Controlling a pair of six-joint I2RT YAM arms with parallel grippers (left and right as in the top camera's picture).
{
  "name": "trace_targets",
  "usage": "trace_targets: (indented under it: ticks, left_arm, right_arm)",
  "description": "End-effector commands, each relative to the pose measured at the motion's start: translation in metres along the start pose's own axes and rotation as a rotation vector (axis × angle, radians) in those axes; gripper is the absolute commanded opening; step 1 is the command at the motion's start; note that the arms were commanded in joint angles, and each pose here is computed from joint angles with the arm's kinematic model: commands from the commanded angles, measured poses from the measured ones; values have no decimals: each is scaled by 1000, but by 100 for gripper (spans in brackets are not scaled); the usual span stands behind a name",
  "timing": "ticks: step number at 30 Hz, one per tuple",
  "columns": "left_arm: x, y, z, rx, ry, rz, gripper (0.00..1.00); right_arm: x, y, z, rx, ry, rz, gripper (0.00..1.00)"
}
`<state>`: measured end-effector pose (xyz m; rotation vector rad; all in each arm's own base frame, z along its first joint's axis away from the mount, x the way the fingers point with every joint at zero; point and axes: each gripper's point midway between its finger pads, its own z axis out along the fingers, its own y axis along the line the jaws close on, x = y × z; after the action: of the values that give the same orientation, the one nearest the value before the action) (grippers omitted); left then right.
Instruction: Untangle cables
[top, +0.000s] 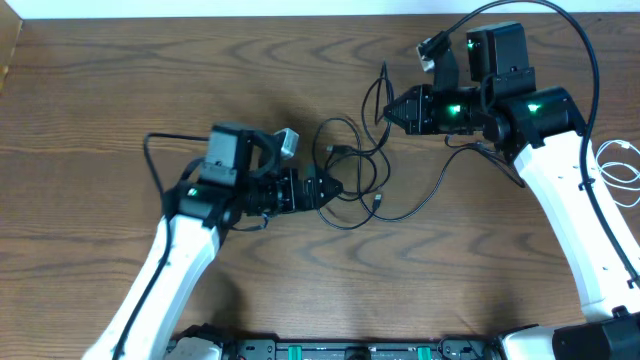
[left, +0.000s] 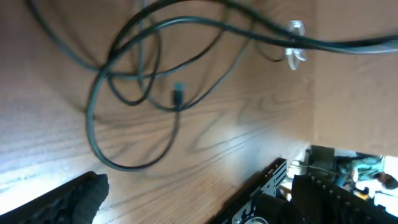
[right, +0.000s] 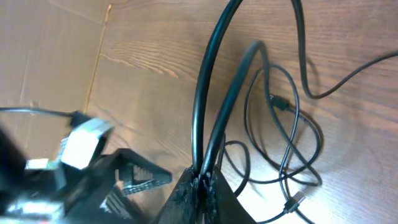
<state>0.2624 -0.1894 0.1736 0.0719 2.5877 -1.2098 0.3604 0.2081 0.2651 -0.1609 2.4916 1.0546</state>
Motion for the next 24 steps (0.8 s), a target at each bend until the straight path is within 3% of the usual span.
trace_targets:
  ticks: [1, 3, 5, 12, 20, 24]
  left_arm:
    - [-5, -22, -16, 44, -46, 205, 99]
    - [-3, -25, -19, 43, -50, 264, 99]
    - [0, -24, -19, 40, -40, 290, 99]
    - [8, -2, -8, -15, 4, 288, 99]
    - [14, 21, 4, -70, 58, 229, 99]
    - [16, 28, 10, -78, 85, 204, 99]
  right_arm:
    - [-3, 5, -4, 0, -11, 109, 4]
    - [0, 4, -4, 4, -2, 176, 4]
    - [1, 4, -4, 7, 3, 218, 11]
    - [5, 2, -4, 16, 16, 383, 15]
    - [5, -23, -6, 150, -29, 406, 16]
    - [10, -44, -10, 263, -46, 401, 24]
